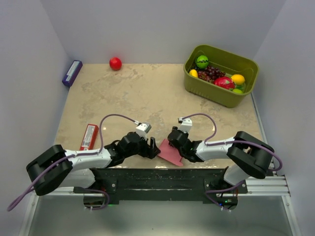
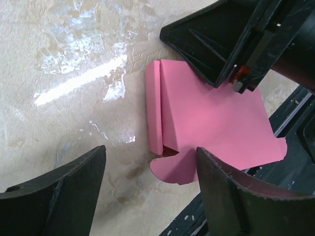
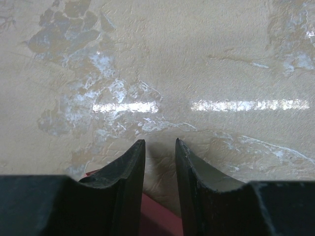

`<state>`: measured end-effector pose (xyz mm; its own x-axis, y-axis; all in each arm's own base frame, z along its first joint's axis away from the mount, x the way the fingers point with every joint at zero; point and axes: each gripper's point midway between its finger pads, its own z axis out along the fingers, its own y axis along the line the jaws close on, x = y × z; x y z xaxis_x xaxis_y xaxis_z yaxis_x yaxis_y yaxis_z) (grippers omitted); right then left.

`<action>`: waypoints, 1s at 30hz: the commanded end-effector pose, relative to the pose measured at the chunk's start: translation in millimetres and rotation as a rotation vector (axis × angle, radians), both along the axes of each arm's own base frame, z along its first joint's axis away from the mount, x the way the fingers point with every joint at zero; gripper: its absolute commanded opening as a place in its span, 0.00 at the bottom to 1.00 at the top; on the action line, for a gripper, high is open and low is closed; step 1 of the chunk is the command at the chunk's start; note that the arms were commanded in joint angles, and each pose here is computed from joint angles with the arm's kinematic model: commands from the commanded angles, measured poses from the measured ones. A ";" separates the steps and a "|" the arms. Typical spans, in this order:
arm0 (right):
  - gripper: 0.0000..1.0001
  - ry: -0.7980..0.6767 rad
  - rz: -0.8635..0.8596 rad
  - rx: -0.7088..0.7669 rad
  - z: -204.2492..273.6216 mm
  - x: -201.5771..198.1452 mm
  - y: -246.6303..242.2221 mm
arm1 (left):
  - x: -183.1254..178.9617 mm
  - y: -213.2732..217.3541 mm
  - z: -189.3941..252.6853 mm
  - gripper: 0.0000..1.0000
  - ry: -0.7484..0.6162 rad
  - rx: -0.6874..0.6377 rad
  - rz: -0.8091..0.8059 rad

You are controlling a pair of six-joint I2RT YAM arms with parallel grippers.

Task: Fold the paper box

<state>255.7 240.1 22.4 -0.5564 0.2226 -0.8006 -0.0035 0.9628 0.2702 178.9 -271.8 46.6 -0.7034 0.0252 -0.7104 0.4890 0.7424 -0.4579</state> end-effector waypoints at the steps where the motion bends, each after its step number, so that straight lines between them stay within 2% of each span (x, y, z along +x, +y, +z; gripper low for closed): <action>1: 0.38 0.008 -0.022 -0.029 0.0 0.5 -3.3 | -0.2 1.7 -9.3 0.75 0.012 -0.003 0.009; 5: 0.51 0.021 0.000 -0.028 12.3 -2.5 -0.6 | 1.8 -0.9 -10.5 0.74 0.007 -0.007 0.009; 9: 0.73 0.014 0.010 -0.024 39.0 -5.6 -6.5 | 4.7 -3.6 -12.1 0.72 0.004 0.003 0.005; 12: 0.78 0.073 0.013 -0.038 36.2 -13.5 -25.6 | 5.8 -5.2 -11.9 0.70 0.001 0.006 0.000; 19: 0.77 0.192 0.037 0.085 29.8 -50.9 -44.8 | 6.0 -5.2 -12.2 0.68 -0.002 0.006 -0.001; 23: 0.73 0.248 0.037 0.167 20.6 -69.7 -47.7 | 6.5 -5.5 -12.2 0.68 -0.002 0.006 0.001; 30: 0.63 0.288 0.048 0.215 14.4 -80.3 -45.5 | 6.2 -5.3 -13.0 0.68 0.002 0.007 0.002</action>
